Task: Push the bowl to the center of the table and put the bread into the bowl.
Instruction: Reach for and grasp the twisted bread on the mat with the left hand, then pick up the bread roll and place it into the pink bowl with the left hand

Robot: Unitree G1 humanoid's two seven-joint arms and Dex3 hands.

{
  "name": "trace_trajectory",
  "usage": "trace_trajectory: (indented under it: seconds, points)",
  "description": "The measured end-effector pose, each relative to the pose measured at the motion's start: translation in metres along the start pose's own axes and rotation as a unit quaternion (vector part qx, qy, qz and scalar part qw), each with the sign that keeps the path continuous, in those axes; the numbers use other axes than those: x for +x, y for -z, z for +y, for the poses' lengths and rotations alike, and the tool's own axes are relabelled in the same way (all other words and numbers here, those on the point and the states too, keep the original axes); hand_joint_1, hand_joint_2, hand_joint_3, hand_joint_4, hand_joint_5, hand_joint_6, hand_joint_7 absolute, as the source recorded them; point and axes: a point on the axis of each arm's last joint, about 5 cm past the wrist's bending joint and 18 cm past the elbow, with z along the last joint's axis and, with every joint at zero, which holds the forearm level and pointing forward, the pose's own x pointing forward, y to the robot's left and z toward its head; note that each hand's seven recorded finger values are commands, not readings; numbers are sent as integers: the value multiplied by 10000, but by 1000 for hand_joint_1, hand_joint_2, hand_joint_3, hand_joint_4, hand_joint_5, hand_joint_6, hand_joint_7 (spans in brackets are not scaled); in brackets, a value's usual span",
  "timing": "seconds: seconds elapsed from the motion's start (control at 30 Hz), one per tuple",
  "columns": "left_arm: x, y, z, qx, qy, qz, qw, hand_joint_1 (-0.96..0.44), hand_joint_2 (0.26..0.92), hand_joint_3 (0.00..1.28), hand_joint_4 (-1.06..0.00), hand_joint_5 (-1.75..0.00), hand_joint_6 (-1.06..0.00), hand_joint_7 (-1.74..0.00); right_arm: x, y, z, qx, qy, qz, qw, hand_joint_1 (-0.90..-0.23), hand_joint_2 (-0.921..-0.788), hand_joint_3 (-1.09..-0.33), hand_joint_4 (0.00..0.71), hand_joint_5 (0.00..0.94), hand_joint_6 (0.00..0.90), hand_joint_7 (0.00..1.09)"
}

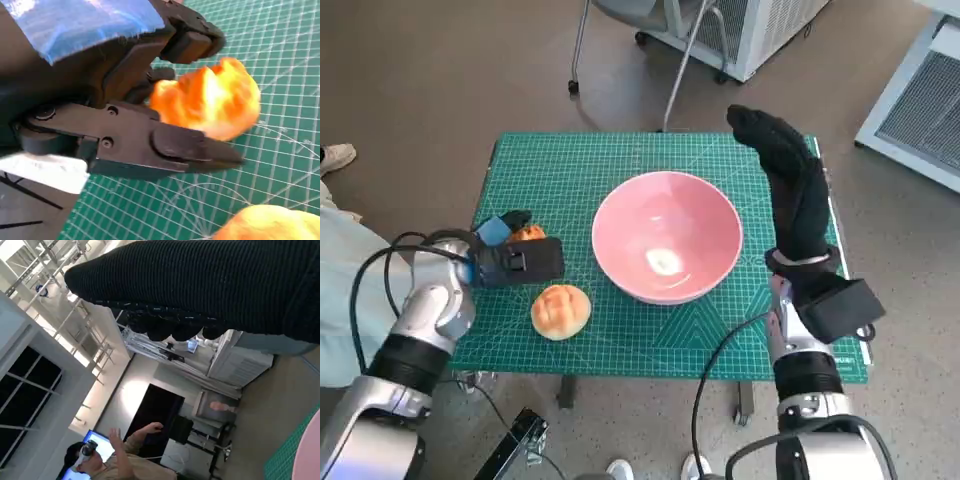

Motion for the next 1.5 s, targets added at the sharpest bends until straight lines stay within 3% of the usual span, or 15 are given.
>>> trace_trajectory:
  seconds: [0.03,0.1,0.2,0.3,0.33,0.4,0.5,0.67,0.87,1.07,1.27,1.5]
  points:
    - [3,-5,-6,33,-28,-29,10000,70,895,77,-453,-1047,-360,-743,-4,1,0,0,2,6,10000,-445,-921,-652,392,2,134,842]
    - [6,-11,-13,119,-145,-107,9998,29,798,343,-505,-1345,-469,-990,-11,3,-1,0,5,16,10000,-445,-921,-652,392,2,134,842]
    - [6,1,-31,301,-423,-330,9981,12,563,823,-508,-1615,-504,-1281,-17,5,-1,2,7,25,10000,-446,-921,-652,392,2,133,843]
    - [7,18,-66,488,-698,-606,9945,7,470,1016,-510,-1703,-498,-1428,-19,6,-2,4,13,30,10000,-450,-921,-652,392,2,133,844]
    - [7,22,-77,534,-771,-689,9932,6,483,986,-523,-1685,-505,-1404,-19,6,-3,6,15,31,10000,-450,-921,-652,392,2,132,844]
    - [5,31,-93,599,-875,-822,9910,5,604,732,-580,-1557,-547,-1251,-20,6,-4,10,7,31,10000,-448,-921,-654,391,2,132,845]
    - [-1,47,-87,611,-976,-924,9890,3,740,454,-630,-1434,-580,-1135,-21,7,-4,13,-14,31,10000,-445,-921,-656,391,2,131,846]
    - [-35,109,-7,490,-1204,-900,9874,2,834,245,-686,-1308,-605,-1092,-22,7,-5,13,-14,32,10000,-443,-921,-659,391,2,130,847]
    - [-113,186,200,363,-1687,-826,9815,2,838,194,-734,-1194,-645,-1102,-23,7,-7,14,-4,34,10000,-442,-921,-660,392,2,129,848]
    - [-289,189,525,264,-2463,-907,9646,1,832,185,-755,-1153,-666,-1098,-24,9,-8,29,0,50,10000,-447,-921,-658,392,2,129,848]
    - [-570,82,852,326,-3447,-1071,9320,1,830,186,-771,-1165,-665,-1066,-24,12,-7,51,-7,73,10000,-449,-921,-656,393,2,130,849]
    - [-895,-124,1083,569,-4614,-1352,8750,1,827,191,-777,-1161,-656,-1073,-26,13,-10,72,15,72,9999,-449,-921,-656,393,3,130,849]
